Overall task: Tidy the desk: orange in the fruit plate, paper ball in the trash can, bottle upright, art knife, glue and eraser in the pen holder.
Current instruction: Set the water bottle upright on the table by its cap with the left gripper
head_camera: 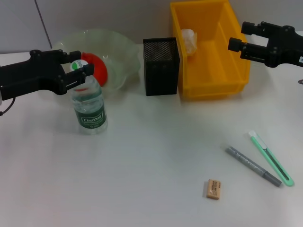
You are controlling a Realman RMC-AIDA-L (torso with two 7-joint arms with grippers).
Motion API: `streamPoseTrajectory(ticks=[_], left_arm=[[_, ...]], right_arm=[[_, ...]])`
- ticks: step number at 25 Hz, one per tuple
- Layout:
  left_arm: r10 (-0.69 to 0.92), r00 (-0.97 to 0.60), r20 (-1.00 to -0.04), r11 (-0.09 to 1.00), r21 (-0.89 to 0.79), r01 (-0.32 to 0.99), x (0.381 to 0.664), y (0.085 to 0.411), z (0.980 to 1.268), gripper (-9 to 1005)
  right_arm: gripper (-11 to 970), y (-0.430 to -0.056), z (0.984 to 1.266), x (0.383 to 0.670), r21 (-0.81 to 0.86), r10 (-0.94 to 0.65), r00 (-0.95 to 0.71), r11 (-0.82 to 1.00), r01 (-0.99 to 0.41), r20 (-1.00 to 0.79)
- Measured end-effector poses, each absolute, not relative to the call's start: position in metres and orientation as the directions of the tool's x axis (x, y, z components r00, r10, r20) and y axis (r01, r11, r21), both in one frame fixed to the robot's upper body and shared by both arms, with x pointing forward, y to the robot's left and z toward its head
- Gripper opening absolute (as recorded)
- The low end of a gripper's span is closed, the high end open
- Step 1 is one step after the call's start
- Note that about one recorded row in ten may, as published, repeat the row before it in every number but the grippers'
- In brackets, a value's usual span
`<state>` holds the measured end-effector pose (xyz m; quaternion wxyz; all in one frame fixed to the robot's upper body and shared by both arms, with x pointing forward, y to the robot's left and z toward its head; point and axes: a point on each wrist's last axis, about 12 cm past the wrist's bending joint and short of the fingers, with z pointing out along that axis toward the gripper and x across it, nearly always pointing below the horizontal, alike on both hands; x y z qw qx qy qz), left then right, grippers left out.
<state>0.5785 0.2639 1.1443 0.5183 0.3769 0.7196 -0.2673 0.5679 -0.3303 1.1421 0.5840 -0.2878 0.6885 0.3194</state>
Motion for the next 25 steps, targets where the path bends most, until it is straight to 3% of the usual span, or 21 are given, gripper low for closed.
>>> streamPoseTrajectory(ticks=[21,25], left_arm=[[0.231,-0.169,-0.958,0.6,0.004,0.8,0.579,0.268,1.1445,471],[0.205,-0.134,-0.969,0.613,0.021,0.79,0.5775,0.2718,1.1455,606]], right_arm=[[703,-0.3299,1.1415,0.5676,0.11,-0.019,-0.157,0.63,-0.769,-0.987],[703,-0.3298,1.1409,0.5672,0.13,-0.006,-0.173,0.631,-0.765,-0.985]])
